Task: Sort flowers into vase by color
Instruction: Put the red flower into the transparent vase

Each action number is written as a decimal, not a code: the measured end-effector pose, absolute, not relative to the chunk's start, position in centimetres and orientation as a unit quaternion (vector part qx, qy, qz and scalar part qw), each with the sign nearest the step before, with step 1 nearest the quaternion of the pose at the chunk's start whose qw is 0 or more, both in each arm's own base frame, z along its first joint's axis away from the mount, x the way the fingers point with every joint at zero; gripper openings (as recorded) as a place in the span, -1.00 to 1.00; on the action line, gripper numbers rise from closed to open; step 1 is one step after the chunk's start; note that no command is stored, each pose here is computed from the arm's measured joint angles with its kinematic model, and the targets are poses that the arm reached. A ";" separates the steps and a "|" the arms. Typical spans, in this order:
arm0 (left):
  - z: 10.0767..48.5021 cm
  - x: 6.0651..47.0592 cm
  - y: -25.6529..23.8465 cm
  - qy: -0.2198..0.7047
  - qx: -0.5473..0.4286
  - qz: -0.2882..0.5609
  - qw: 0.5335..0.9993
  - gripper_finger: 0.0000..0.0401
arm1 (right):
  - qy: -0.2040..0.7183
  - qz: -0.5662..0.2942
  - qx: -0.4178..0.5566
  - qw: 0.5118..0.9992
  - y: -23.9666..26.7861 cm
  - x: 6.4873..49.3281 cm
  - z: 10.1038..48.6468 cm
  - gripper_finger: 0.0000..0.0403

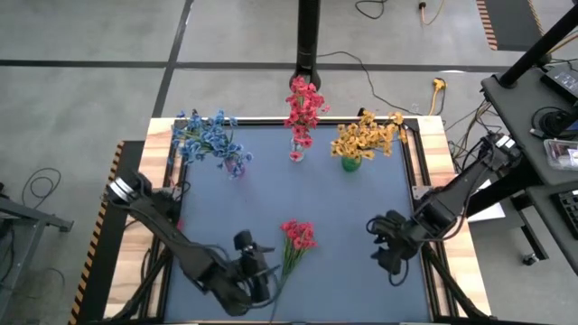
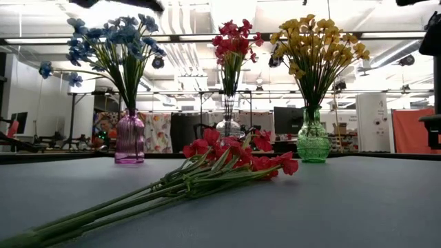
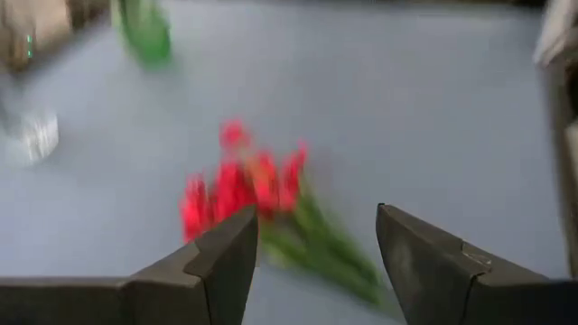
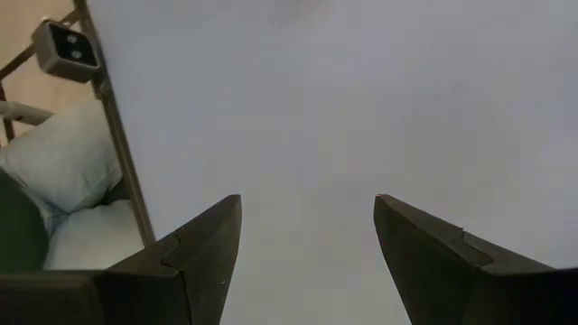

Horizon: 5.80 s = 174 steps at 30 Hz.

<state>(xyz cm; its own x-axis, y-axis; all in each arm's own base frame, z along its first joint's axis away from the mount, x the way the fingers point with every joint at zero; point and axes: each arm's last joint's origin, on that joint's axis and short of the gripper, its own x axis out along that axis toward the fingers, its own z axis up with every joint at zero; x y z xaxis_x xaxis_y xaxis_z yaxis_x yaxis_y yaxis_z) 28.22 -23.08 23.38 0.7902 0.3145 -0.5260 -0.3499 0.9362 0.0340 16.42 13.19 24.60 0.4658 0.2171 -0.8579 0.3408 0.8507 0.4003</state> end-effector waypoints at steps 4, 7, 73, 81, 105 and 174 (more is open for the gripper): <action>21.9 30.0 -23.7 0.369 -0.095 0.217 0.899 0.04 | 0.513 -0.032 0.264 0.816 13.4 16.3 24.6 0.21; 20.7 32.0 -24.1 0.417 -0.137 0.235 0.867 0.04 | 0.511 -0.028 0.251 0.822 13.4 16.3 24.6 0.21; 28.0 35.4 -25.8 0.356 0.201 0.312 0.858 -1.00 | 0.361 0.064 -0.097 0.925 10.9 20.0 26.1 0.21; 30.3 31.2 -21.5 0.327 0.244 0.333 0.850 -1.00 | 0.367 0.058 -0.122 0.920 10.1 20.3 25.8 0.21; 24.9 26.8 -14.1 -0.070 0.048 0.084 0.993 -1.00 | -0.023 0.029 0.020 0.999 9.7 22.3 24.3 0.21; 28.7 21.2 -7.9 0.094 0.181 0.216 0.955 -0.08 | 0.121 -0.223 -0.094 0.963 -0.8 37.0 36.9 -0.89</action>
<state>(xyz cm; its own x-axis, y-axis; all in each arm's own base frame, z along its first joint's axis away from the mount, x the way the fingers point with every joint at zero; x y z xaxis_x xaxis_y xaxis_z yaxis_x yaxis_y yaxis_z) 21.23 -7.86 28.73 0.8893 0.4461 -0.1009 -0.3784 0.8415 0.3856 36.97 -0.84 36.92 0.8710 -0.4526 -0.1911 0.4073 0.8827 -0.2343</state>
